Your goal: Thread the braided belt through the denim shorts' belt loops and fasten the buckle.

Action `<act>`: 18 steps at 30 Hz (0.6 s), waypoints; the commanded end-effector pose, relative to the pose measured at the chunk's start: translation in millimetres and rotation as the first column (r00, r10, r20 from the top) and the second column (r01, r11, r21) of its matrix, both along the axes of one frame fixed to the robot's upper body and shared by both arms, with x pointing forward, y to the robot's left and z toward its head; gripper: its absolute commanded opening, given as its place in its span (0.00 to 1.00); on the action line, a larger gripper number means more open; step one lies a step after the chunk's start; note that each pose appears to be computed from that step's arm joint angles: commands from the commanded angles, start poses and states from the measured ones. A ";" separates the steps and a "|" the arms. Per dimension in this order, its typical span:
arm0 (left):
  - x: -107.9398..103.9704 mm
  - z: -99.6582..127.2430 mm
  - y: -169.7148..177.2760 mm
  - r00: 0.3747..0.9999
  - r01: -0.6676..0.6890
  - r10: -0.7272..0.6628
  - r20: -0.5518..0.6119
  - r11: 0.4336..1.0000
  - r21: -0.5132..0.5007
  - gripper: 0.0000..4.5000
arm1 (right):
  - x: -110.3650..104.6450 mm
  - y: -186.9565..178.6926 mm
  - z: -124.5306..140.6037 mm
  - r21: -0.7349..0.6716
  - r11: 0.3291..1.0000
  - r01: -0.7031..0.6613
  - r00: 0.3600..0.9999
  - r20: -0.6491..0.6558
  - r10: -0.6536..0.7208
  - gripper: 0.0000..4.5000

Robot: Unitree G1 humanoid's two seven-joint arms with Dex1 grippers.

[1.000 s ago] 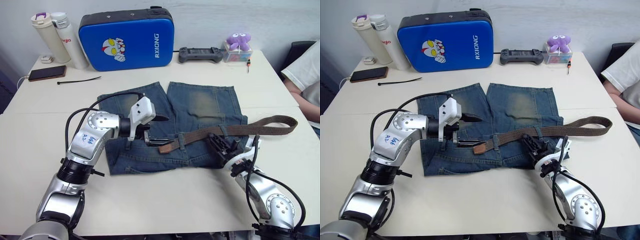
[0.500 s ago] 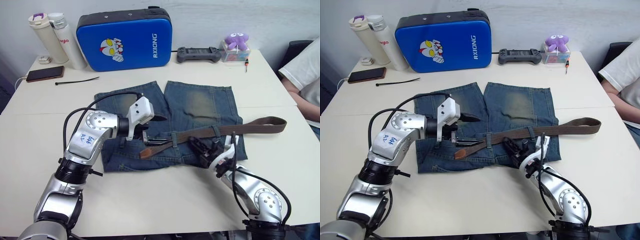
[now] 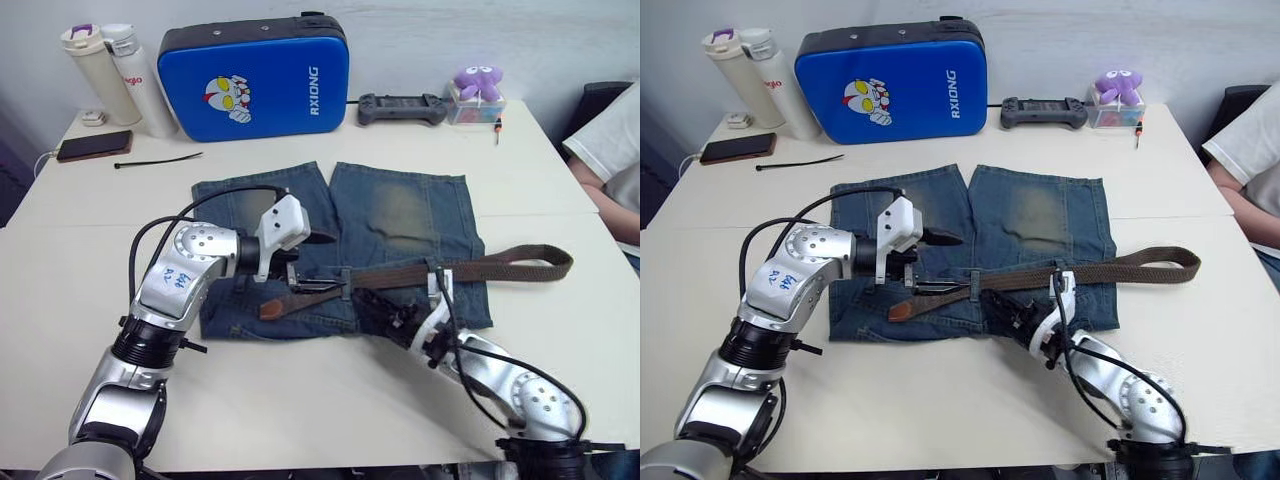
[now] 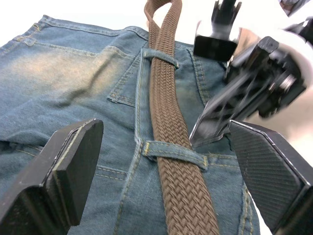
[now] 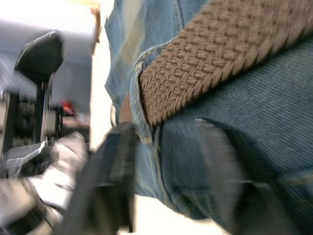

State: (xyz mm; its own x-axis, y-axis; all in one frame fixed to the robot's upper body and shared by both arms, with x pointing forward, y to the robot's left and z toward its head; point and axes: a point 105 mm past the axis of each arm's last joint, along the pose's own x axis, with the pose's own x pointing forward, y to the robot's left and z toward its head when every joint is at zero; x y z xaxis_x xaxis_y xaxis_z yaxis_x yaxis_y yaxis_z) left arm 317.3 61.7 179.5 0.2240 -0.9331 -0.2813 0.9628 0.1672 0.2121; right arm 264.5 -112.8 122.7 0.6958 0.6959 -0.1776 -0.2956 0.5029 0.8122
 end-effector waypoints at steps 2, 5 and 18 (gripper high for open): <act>-2.7 5.3 -0.7 0.999 0.036 -0.036 0.030 0.999 0.008 1.00 | -22.4 -8.2 39.8 -0.130 0.985 -0.118 0.970 0.196 0.142 0.97; -4.1 3.9 0.9 0.999 0.051 -0.051 0.020 0.999 0.015 1.00 | -32.3 -21.4 42.8 -0.482 0.862 -0.158 0.895 0.299 0.332 0.97; -12.1 5.2 25.7 1.000 0.026 -0.026 -0.010 0.998 0.054 1.00 | -3.7 -60.5 -14.3 -0.958 0.262 -0.116 0.635 0.131 0.761 0.97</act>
